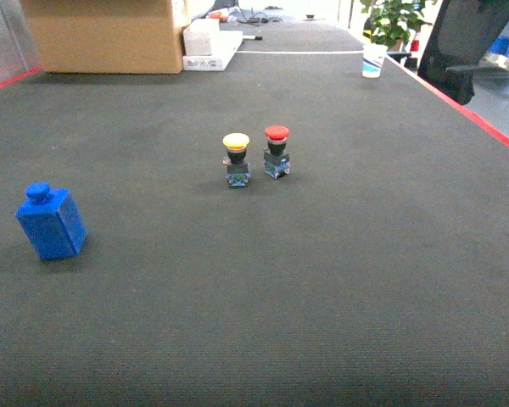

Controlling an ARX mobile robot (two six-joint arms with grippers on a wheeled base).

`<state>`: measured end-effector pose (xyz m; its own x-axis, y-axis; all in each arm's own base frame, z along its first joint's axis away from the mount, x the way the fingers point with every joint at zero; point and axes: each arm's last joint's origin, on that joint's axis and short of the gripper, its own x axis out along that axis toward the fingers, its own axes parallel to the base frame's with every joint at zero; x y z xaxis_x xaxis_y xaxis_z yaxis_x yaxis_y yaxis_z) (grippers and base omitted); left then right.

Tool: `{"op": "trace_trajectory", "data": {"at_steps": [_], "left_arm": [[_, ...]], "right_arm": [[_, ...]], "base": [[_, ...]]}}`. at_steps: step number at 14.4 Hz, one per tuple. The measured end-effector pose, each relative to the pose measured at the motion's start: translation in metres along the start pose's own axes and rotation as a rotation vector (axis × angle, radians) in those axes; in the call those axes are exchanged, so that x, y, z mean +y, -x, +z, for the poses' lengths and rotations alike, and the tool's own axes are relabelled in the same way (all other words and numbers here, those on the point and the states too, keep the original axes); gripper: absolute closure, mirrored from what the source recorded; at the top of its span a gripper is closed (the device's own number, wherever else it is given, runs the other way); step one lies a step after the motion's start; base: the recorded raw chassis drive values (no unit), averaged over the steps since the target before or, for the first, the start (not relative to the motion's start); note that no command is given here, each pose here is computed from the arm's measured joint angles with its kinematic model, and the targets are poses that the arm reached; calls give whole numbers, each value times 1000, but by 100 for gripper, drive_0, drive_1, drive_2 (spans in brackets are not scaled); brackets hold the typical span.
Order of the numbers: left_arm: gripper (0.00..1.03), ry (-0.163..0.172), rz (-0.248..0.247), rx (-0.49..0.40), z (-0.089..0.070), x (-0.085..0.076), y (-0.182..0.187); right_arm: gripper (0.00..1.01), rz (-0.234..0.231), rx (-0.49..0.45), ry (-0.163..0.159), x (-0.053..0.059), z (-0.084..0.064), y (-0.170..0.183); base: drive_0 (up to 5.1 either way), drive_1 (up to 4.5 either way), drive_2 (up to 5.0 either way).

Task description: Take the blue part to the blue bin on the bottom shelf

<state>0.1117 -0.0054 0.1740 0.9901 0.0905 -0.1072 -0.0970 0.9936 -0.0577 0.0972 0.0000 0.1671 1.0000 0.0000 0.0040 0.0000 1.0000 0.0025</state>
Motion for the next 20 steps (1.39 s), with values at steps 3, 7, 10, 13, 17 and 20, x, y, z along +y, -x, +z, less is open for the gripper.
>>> {"op": "trace_trajectory", "data": {"at_steps": [3,7,10,13,17,20], "left_arm": [[5,-48,-139,16,65,-15,-60],[5,-97,-222,339,91,-6,-154],[5,-75,-269,560,75,-7,-204],[5,-52,-269,683,84,-3,-240],[5,-132,-255,856,59,-7,-261],[5,-189,-199,881,52,0,-276]], "right_arm": [[3,0,0,0,0,0,0],[3,0,0,0,0,0,0],[3,0,1,0,0,0,0],[3,0,1,0,0,0,0],[3,0,1,0,0,0,0],[3,0,0,0,0,0,0]], "base": [[0,0,0],[0,0,0],[0,0,0],[0,0,0],[0,0,0],[0,0,0]]}}
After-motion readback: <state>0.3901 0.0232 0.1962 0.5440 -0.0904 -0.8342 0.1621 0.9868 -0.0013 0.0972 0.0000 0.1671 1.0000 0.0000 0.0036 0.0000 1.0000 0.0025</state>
